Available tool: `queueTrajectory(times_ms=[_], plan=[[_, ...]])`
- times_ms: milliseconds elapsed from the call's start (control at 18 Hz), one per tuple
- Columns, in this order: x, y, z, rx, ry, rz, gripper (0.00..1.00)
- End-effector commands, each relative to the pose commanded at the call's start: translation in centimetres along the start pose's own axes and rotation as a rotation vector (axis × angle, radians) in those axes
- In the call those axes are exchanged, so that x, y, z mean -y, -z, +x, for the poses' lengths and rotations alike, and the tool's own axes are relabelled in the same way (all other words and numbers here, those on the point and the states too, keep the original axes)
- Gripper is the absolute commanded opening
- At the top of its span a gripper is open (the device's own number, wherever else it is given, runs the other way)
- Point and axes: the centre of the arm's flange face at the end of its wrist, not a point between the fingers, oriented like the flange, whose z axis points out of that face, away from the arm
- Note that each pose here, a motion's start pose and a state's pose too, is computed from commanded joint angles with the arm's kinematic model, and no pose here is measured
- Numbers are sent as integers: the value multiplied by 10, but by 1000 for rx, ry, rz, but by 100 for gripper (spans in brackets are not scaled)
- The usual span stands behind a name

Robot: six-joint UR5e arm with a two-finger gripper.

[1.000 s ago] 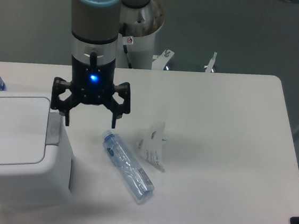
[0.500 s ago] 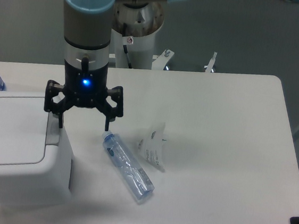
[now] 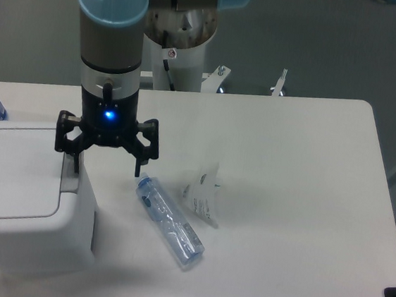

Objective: Open the trash can
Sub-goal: 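Press the gripper down on the lid edge to pop it open, then lift the gripper up and away from the opened trash can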

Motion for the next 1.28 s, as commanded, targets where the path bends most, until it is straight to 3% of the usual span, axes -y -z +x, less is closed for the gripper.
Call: queueTrajectory(times_ms=[1278], plan=[[2, -1, 3, 0, -6, 1, 100]])
